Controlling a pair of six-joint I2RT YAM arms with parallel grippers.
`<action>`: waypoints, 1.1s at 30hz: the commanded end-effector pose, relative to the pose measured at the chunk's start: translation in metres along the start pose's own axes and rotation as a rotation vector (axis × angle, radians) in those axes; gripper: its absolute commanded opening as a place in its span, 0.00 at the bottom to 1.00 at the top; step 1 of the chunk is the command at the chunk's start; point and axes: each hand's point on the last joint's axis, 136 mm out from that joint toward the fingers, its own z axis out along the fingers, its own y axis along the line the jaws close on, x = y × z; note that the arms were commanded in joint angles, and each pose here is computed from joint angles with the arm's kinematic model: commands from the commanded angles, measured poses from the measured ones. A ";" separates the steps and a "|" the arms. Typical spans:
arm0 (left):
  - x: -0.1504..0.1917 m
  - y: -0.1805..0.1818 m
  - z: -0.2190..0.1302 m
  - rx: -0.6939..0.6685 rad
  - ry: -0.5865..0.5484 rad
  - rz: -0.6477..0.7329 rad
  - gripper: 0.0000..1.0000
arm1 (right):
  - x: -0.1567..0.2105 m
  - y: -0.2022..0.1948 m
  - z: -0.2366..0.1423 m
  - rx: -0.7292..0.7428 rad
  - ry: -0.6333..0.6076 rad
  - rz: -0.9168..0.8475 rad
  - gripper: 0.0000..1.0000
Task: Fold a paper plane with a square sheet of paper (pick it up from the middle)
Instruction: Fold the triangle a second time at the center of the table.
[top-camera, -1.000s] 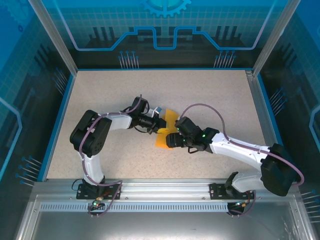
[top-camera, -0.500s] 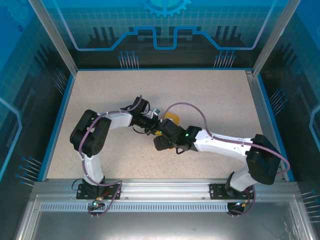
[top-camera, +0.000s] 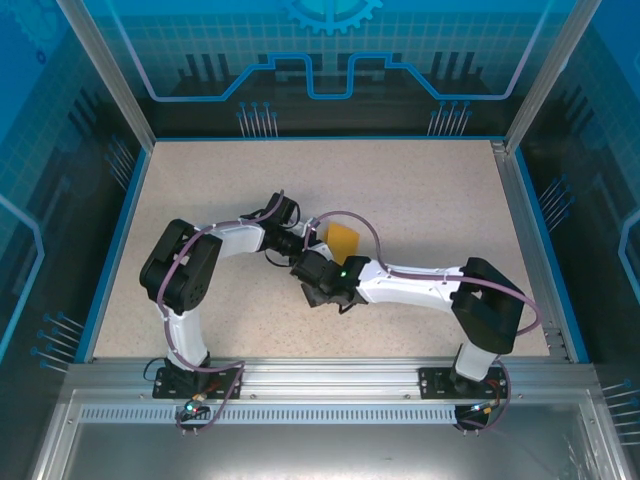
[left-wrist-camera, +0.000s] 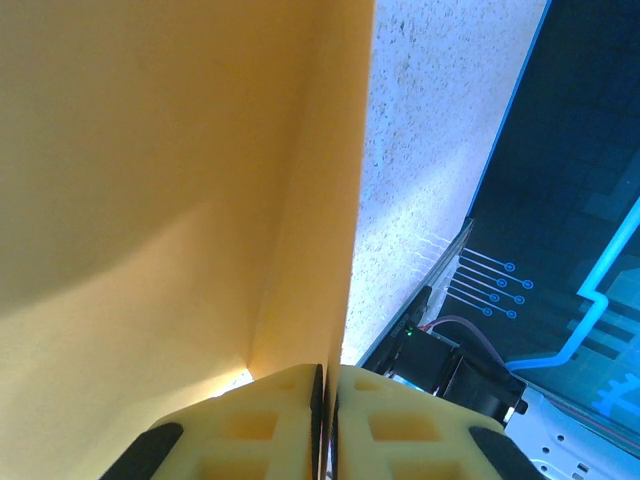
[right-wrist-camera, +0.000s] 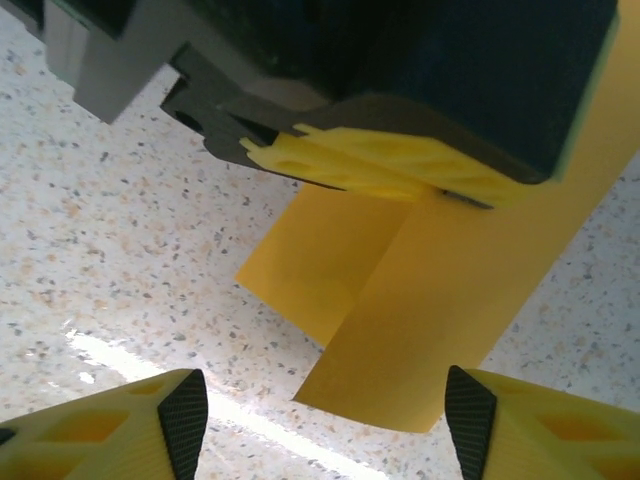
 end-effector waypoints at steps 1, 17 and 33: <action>0.003 -0.019 -0.007 0.035 0.008 0.046 0.13 | -0.006 -0.004 -0.007 0.069 -0.027 -0.020 0.63; 0.002 -0.019 -0.008 0.021 0.000 0.043 0.14 | -0.010 -0.011 -0.017 0.078 -0.054 -0.022 0.22; -0.005 -0.012 -0.027 -0.105 -0.129 0.026 0.46 | -0.009 -0.010 -0.021 -0.077 -0.058 0.029 0.04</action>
